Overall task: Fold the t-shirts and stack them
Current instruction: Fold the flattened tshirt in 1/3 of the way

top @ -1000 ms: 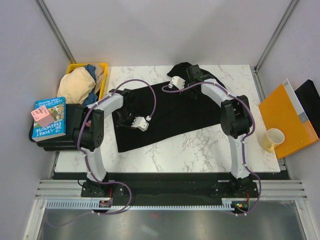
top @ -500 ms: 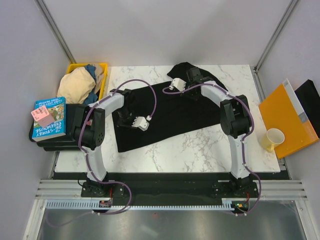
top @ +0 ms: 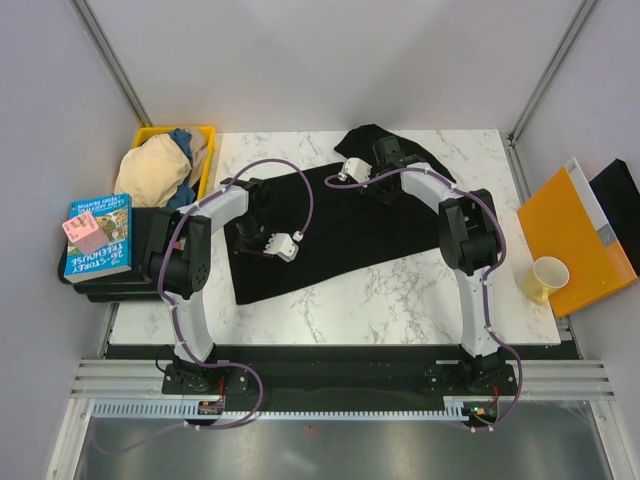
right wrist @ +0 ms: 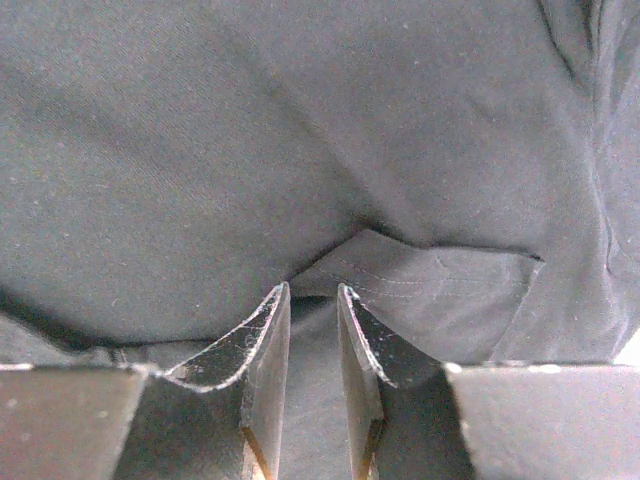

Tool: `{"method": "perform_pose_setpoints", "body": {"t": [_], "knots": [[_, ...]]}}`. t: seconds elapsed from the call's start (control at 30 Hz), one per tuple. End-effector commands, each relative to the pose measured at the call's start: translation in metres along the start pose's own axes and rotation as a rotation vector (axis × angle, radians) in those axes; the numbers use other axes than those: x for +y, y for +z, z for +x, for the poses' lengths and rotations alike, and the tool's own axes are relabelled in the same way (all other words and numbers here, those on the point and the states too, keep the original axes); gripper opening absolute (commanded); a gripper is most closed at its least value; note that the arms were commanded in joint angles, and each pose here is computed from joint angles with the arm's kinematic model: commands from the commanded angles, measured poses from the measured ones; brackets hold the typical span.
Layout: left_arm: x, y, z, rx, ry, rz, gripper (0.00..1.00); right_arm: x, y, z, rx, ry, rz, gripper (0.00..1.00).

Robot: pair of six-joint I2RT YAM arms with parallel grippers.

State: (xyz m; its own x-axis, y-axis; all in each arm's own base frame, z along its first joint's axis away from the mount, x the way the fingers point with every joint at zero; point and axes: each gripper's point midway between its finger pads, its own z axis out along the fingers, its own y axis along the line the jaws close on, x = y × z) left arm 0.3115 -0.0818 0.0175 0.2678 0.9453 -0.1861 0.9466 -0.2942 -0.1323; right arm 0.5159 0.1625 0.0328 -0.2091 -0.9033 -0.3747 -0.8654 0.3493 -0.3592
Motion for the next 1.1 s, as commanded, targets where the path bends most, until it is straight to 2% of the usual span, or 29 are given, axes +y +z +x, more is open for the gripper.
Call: {"method": "perform_pose_setpoints", "body": {"t": [0.0, 0.33, 0.53, 0.63, 0.73, 0.77, 0.87, 0.97, 1.07], "knots": [[0.008, -0.003, -0.004, -0.009, -0.013, -0.017, 0.11, -0.005, -0.01, -0.017, -0.055, 0.01, 0.004, 0.34], [0.009, -0.004, -0.003, -0.003, -0.011, -0.02, 0.11, 0.015, 0.009, 0.005, 0.006, 0.022, -0.054, 0.32], [0.013, -0.012, -0.004, -0.002, -0.017, -0.045, 0.1, -0.003, -0.009, -0.017, -0.049, 0.046, -0.005, 0.33], [0.02, -0.02, -0.013, -0.056, -0.063, -0.087, 0.09, -0.017, -0.031, -0.033, -0.097, 0.063, 0.037, 0.38], [0.035, -0.039, -0.023, -0.141, -0.139, -0.164, 0.09, -0.026, -0.057, -0.044, -0.136, 0.066, 0.08, 0.49], [0.042, -0.051, -0.027, -0.162, -0.153, -0.207, 0.09, -0.031, -0.071, -0.048, -0.156, 0.063, 0.101, 0.54], [0.062, -0.082, -0.035, -0.239, -0.204, -0.32, 0.09, -0.039, -0.09, -0.054, -0.174, 0.065, 0.14, 0.62], [0.086, -0.115, -0.037, -0.3, -0.281, -0.458, 0.11, -0.056, -0.105, -0.056, -0.174, 0.127, 0.212, 0.73], [0.104, -0.151, -0.033, -0.379, -0.436, -0.584, 0.13, -0.069, -0.119, -0.06, -0.201, 0.21, 0.259, 0.79]]}}
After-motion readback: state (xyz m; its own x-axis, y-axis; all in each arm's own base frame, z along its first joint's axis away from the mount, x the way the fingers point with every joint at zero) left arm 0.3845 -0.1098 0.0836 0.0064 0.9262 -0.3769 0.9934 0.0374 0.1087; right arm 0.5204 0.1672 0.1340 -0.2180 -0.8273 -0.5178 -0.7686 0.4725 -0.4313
